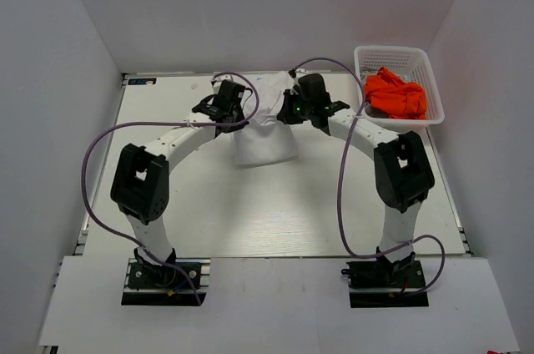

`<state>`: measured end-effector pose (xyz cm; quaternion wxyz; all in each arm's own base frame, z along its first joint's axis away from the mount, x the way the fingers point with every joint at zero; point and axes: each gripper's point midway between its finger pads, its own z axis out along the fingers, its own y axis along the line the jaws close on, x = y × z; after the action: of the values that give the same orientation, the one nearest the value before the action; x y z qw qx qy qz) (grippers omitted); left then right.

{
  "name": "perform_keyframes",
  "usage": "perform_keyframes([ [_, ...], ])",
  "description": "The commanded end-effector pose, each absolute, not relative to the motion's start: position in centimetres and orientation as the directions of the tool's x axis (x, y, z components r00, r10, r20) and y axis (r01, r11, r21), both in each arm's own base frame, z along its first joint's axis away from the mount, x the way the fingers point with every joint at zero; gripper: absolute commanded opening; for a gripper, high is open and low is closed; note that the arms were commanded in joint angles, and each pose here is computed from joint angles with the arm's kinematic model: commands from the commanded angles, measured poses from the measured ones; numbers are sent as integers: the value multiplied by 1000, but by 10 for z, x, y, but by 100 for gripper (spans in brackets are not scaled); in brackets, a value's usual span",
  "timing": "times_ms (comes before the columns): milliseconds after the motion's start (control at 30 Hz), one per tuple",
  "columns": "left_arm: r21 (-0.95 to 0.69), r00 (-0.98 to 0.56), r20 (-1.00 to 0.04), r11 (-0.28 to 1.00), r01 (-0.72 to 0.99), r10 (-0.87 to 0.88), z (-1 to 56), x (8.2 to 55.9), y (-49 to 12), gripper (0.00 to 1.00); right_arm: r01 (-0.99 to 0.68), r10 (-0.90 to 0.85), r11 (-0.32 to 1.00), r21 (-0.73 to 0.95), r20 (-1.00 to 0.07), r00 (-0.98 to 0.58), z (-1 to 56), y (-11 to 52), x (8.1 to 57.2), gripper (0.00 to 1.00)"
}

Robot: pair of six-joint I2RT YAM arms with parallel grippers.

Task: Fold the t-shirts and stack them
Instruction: Fold the folded rectangular tshirt in 1/3 of the way

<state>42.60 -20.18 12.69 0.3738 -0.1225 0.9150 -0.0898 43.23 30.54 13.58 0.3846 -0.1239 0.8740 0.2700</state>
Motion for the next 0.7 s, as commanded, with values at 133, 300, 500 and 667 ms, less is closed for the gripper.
perform_keyframes([
  [133,-273,-638,-715,954,-122,-286,144,475,-202,0,-436,11,817,377,-766,-642,142,309,472,0],
  [300,-263,-643,-706,953,-153,-298,131,488,-192,0,-416,11,825,382,-747,-665,128,306,490,0],
  [500,-248,-662,-694,957,-148,-283,111,505,-191,0,-391,26,829,399,-727,-687,112,304,506,0],
  [667,-232,-680,-678,959,-164,-280,95,510,-188,0,-356,60,830,429,-703,-709,88,302,515,0],
])
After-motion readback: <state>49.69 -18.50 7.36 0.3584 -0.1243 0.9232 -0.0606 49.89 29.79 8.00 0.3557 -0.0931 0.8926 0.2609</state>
